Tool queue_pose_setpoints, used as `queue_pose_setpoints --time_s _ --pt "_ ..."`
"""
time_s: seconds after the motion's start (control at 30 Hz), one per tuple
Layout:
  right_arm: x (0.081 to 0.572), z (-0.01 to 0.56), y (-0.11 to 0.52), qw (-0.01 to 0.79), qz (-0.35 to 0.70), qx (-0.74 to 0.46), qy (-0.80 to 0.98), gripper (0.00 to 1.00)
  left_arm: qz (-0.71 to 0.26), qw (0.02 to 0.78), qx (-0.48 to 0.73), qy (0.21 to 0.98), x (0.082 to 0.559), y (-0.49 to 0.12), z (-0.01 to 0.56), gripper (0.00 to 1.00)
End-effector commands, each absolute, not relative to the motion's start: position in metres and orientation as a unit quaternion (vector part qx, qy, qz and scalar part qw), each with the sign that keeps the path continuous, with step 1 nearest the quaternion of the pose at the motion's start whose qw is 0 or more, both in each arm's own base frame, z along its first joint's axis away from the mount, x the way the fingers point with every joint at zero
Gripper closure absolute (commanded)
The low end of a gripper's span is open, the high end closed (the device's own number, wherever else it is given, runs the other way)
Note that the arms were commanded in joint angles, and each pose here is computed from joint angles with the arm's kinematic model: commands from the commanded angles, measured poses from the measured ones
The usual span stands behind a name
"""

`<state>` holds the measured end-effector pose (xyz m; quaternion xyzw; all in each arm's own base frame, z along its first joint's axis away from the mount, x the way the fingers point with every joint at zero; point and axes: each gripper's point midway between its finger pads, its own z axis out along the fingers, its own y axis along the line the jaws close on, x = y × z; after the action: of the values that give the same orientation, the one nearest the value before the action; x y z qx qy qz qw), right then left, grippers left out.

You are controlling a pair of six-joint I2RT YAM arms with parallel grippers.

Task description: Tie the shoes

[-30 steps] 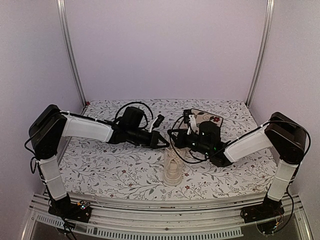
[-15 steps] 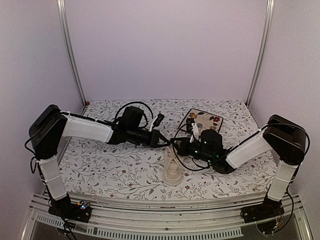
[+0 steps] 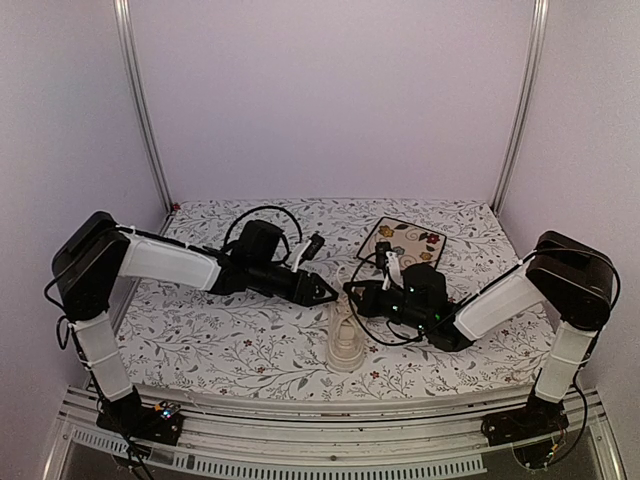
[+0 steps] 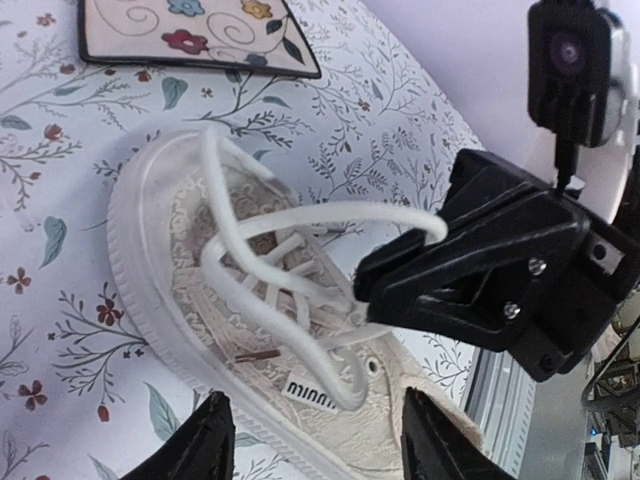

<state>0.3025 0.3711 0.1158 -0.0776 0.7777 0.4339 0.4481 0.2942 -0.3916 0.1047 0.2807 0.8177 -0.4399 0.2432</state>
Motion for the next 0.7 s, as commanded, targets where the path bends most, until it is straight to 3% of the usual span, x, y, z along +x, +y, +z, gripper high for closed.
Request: queue_pose_setpoints --time_s 0.0,0.23,0.67 --pt "0.301 0.129 0.368 0.458 0.441 -0.068 0.769 0.98 -0.433 0.257 0.258 0.824 0.303 -0.378 0.101 0.45" --pt "0.302 0.130 0.370 0.457 0.441 -0.067 0.769 0.98 -0.455 0.241 0.175 0.839 0.313 -0.377 0.088 0.66" --pt "0.302 0.124 0.372 0.450 0.444 -0.068 0.772 0.98 -0.489 0.209 0.135 0.836 0.318 -0.395 0.079 0.66"
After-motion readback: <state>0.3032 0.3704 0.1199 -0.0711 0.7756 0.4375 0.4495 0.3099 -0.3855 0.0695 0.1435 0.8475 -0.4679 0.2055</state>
